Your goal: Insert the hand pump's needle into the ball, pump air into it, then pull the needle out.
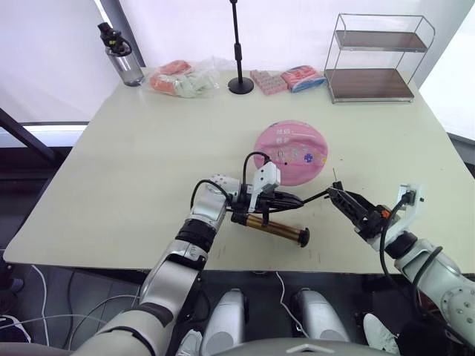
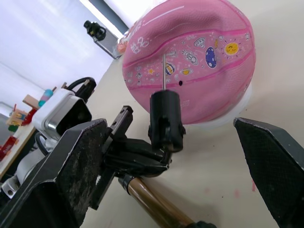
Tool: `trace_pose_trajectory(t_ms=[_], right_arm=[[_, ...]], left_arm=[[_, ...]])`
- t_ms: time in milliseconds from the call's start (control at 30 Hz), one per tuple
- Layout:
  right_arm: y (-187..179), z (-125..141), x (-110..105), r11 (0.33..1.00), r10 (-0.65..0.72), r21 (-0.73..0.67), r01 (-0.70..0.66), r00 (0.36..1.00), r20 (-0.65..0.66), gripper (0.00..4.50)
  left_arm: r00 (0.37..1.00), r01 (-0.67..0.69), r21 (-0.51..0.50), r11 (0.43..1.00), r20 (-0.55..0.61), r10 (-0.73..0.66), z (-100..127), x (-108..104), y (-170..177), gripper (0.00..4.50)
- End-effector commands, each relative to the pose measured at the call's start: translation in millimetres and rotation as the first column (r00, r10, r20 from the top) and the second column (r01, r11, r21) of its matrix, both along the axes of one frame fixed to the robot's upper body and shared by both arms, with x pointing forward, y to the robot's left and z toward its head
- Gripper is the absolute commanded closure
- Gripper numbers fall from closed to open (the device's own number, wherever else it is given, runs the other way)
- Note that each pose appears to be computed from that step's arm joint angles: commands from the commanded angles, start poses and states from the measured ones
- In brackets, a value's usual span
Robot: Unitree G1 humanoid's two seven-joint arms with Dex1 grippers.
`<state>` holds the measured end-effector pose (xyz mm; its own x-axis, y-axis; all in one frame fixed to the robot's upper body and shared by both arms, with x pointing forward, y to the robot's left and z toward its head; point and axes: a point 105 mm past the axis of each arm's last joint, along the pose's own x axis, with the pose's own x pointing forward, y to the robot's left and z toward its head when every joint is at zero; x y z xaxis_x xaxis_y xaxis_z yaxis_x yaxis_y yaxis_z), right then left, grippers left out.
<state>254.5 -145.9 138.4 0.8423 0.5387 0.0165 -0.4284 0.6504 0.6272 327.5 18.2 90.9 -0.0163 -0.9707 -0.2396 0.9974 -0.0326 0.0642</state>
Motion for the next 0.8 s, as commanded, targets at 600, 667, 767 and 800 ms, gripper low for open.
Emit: trace_pose_trajectory(t_ms=[600,667,767,800], right_arm=[[7.3,6.4,3.7,0.999,-0.028,0.023,0.027,0.998,0.051,0.0],[6.7,7.0,3.9,0.999,-0.041,0.03,0.04,0.998,0.056,0.0],[6.8,6.8,3.1,0.999,-0.043,0.029,0.042,0.997,0.056,0.0],[6.9,6.7,2.9,0.999,-0.043,0.028,0.042,0.997,0.056,0.0]], left_arm=[[1.0,0.012,-0.024,1.0,0.024,-0.011,8.6,0.2,-4.3,4.44],[1.0,0.012,-0.021,1.0,0.022,-0.011,7.7,0.4,-4.1,4.44],[1.0,0.011,-0.019,1.0,0.019,-0.011,7.1,0.9,-3.5,4.44],[1.0,0.011,-0.018,1.0,0.019,-0.011,7.1,1.0,-3.4,4.44]])
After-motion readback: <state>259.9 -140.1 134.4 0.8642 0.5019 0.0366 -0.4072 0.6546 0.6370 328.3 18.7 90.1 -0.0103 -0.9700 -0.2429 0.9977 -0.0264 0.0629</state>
